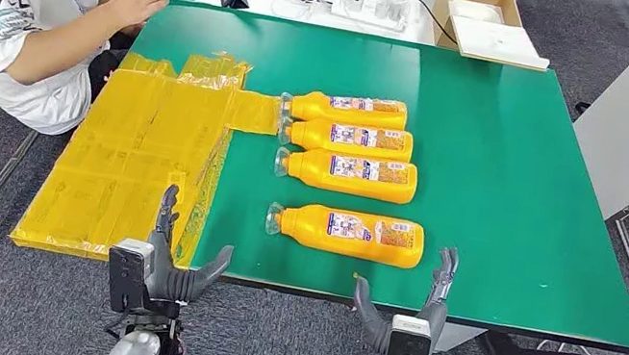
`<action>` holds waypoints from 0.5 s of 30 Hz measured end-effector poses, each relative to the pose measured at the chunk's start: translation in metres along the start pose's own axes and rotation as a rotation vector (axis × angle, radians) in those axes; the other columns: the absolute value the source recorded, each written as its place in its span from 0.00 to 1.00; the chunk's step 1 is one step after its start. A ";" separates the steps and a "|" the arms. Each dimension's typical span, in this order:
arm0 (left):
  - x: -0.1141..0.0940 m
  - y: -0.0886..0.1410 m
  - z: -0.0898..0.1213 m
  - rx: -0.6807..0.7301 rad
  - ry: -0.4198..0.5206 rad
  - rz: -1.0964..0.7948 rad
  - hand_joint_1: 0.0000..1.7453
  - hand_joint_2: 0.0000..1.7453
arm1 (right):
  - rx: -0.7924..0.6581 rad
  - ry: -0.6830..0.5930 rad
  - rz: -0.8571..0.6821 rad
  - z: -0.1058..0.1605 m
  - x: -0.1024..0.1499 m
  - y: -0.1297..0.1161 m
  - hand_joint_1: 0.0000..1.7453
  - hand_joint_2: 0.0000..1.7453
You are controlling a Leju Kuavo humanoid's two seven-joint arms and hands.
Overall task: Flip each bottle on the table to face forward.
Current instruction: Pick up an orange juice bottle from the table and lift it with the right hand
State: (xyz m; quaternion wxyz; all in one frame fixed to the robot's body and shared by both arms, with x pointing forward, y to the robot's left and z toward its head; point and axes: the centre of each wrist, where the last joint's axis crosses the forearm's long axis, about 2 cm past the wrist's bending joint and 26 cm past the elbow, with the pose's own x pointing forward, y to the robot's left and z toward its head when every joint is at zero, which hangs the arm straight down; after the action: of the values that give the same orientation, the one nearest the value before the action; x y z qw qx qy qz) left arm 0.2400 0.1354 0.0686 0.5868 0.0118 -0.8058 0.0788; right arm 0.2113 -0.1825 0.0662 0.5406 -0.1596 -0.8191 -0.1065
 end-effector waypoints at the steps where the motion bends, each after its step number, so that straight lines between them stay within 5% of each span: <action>1: 0.000 0.000 0.000 0.000 0.000 0.000 0.00 1.00 | 0.001 -0.002 0.001 0.000 0.000 0.000 0.00 1.00; 15: 0.000 -0.001 -0.002 -0.017 -0.009 0.001 0.00 1.00 | 0.167 -0.047 0.129 -0.015 -0.010 0.005 0.00 1.00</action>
State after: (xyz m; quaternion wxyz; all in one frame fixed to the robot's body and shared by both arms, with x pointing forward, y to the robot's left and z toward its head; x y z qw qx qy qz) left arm 0.2421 0.1350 0.0696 0.5831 0.0070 -0.8091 0.0722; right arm 0.2300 -0.1847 0.0626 0.5384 -0.1688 -0.8256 0.0012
